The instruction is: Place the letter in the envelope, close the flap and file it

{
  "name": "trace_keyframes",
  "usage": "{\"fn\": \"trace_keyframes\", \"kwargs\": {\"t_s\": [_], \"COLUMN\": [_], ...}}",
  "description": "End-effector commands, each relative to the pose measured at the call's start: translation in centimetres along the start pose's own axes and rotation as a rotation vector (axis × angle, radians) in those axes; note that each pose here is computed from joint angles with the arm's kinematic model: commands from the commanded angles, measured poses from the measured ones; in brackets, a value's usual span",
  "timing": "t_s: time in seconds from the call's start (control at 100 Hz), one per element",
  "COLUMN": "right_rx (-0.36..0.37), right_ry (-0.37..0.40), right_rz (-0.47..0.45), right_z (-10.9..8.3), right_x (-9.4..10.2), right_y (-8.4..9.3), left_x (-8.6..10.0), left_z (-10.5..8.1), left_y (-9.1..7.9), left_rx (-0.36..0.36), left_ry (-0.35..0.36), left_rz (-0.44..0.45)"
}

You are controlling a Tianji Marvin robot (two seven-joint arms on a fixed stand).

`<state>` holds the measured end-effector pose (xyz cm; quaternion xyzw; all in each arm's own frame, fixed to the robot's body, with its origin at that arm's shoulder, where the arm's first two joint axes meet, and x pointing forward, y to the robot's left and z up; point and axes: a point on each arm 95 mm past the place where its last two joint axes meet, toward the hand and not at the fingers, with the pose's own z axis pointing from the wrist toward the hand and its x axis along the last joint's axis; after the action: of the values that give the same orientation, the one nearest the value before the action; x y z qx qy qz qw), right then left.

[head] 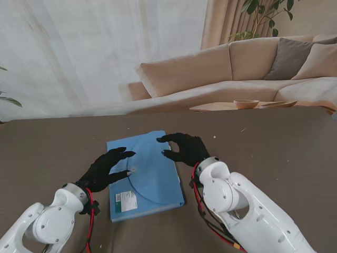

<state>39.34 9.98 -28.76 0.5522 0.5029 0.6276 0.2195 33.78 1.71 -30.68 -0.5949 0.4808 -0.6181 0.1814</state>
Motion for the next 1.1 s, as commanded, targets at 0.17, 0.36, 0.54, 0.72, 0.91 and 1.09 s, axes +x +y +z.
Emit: {"fn": "trace_keyframes", "kwargs": {"t_s": [0.17, 0.36, 0.54, 0.72, 0.91, 1.09], "right_rx": [-0.025, -0.047, -0.05, -0.051, -0.061, -0.071], "right_ry": [0.037, 0.049, 0.053, 0.048, 0.051, 0.075], "right_rz": [0.117, 0.225, 0.284, 0.316, 0.378, 0.398], "right_z": [-3.3, -4.4, -4.5, -4.5, -4.6, -4.8], "right_x": [0.7, 0.5, -0.2, -0.5, -0.8, -1.2], "right_y": [-4.3, -6.5, -7.9, -8.8, -9.8, -9.6], "left_x": [-1.2, -1.4, -1.3, -1.3, -1.1, -1.1], "left_z": [-2.3, -3.0, -3.0, -2.8, -3.0, -3.2], "left_y": [3.3, 4.6, 5.8, 6.1, 6.3, 6.3], "left_rx": [0.042, 0.066, 0.096, 0.105, 0.129, 0.137], "left_ry": [0.032, 0.046, 0.042, 0.037, 0.055, 0.056], "left_rz": [-0.173, -0.24, -0.3, -0.304, -0.327, -0.336]}}
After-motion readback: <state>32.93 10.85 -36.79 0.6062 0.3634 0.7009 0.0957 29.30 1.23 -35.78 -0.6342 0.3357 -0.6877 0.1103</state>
